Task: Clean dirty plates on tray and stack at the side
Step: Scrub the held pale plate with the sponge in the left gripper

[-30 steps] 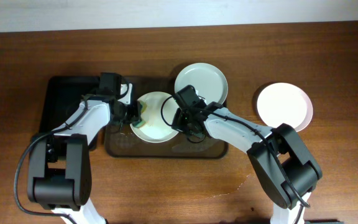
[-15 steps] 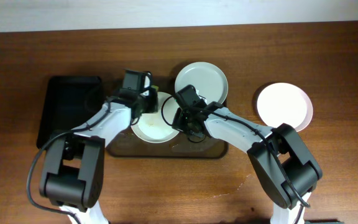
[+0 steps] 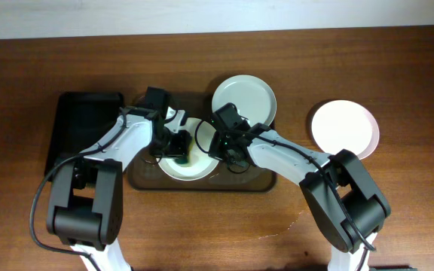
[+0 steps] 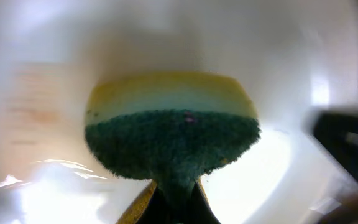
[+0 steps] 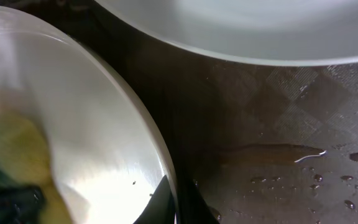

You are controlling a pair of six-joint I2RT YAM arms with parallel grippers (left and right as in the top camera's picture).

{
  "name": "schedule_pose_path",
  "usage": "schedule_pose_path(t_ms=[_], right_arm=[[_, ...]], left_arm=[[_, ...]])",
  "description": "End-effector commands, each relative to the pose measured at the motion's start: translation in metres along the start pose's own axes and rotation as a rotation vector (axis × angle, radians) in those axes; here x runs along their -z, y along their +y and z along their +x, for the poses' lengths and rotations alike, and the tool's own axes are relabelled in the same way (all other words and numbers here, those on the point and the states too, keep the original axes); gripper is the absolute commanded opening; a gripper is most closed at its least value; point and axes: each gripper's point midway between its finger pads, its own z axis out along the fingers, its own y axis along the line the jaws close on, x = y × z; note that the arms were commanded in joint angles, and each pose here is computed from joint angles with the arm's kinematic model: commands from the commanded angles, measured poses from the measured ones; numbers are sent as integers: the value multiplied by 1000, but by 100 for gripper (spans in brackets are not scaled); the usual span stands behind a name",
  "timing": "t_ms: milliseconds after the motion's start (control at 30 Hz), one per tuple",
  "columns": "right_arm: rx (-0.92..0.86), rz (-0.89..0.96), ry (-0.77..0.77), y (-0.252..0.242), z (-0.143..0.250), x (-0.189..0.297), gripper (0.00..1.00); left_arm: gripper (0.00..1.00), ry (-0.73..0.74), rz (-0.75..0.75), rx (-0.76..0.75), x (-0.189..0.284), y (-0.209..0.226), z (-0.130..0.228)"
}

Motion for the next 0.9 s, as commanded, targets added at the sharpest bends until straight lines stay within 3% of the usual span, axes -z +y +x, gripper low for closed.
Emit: schedule_pose_path(t_ms=[0, 300, 500, 567, 733, 867], right_arm=[[-17, 18, -6, -4, -3, -5, 4], [-13, 14, -1, -3, -2, -5, 4], [-9, 13, 3, -3, -1, -5, 4], [-6, 11, 5, -3, -1, -5, 4], [-6, 10, 7, -3, 0, -5, 4], [7, -4, 31, -1, 4, -5, 4]], left_arm=[[1, 36, 262, -48, -3, -46, 7], [1, -142, 92, 54, -17, 2, -42], [1, -307, -309, 238, 2, 88, -68], [1, -316, -361, 243, 5, 96, -68], [1, -219, -340, 250, -2, 92, -46], [1, -29, 0, 223, -8, 36, -16]])
